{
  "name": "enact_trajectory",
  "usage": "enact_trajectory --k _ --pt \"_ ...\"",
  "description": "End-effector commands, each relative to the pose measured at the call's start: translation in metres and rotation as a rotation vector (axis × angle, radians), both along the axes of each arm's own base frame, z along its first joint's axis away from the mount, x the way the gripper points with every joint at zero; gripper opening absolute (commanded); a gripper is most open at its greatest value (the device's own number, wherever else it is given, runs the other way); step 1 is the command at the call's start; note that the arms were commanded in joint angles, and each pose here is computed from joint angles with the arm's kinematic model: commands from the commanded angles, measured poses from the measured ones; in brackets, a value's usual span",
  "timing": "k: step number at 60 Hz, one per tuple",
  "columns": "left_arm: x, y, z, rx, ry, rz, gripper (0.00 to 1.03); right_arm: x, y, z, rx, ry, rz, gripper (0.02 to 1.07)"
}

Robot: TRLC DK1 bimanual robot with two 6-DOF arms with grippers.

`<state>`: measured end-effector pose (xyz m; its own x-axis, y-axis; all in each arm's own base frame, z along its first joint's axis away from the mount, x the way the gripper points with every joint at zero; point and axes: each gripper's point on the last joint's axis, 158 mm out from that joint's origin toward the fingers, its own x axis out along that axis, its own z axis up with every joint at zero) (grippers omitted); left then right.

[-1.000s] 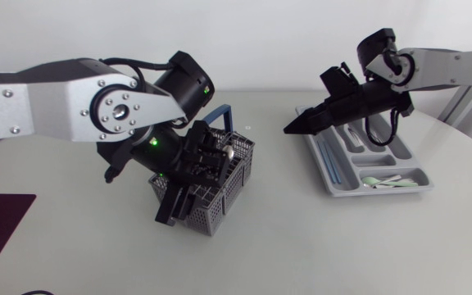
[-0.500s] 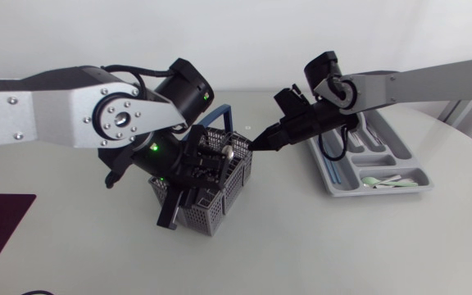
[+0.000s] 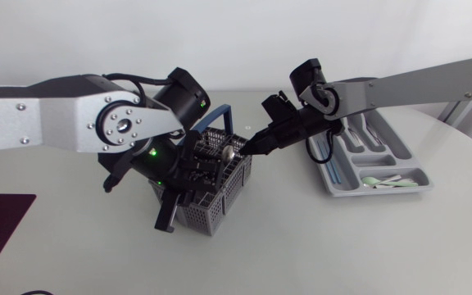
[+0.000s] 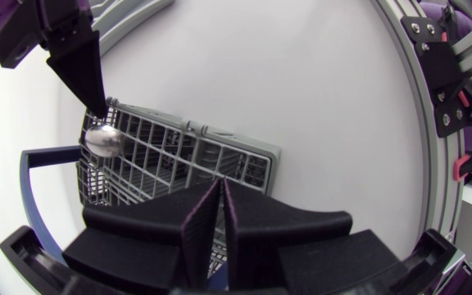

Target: Unload the cutlery basket into the drawer organizer.

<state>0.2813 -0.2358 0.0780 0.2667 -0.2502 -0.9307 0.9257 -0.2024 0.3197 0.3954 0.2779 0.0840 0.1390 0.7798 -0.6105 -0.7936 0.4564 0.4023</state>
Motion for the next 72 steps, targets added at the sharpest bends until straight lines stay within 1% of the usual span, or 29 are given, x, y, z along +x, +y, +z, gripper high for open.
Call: enact_trajectory --k 1,4,6,8,10,22,25,39,53,72 --pt "-0.004 0.005 -0.012 0.023 0.027 0.014 0.17 0.001 -0.007 0.019 0.02 -0.021 -0.024 0.07" --pt "-0.005 0.004 -0.01 0.021 0.024 0.011 0.17 0.0 -0.008 0.025 0.026 -0.024 -0.029 0.08" --pt "-0.004 0.004 -0.009 0.019 0.021 0.011 0.17 -0.001 -0.008 0.029 0.031 -0.027 -0.032 0.17" --pt "-0.005 0.004 -0.01 0.021 0.024 0.01 0.17 -0.001 -0.008 0.03 0.034 -0.021 -0.035 0.28" --pt "-0.006 0.005 -0.011 0.023 0.026 0.011 0.17 -0.004 -0.005 0.03 0.035 -0.013 -0.03 0.36" --pt "-0.008 0.007 -0.013 0.027 0.032 0.011 0.17 -0.008 0.004 0.028 0.036 0.015 -0.024 0.36" --pt "-0.008 0.007 -0.013 0.027 0.03 0.01 0.17 -0.009 0.006 0.026 0.033 0.032 -0.022 0.4" --pt "-0.008 0.008 -0.013 0.026 0.029 0.011 0.17 -0.014 0.017 0.017 0.022 0.069 0.003 0.4" --pt "-0.008 0.01 -0.014 0.029 0.031 0.011 0.17 -0.01 0.023 0.016 0.025 0.08 0.003 0.4" --pt "-0.008 0.011 -0.014 0.03 0.03 0.01 0.17 -0.015 0.032 0.011 0.026 0.103 0.027 0.4"
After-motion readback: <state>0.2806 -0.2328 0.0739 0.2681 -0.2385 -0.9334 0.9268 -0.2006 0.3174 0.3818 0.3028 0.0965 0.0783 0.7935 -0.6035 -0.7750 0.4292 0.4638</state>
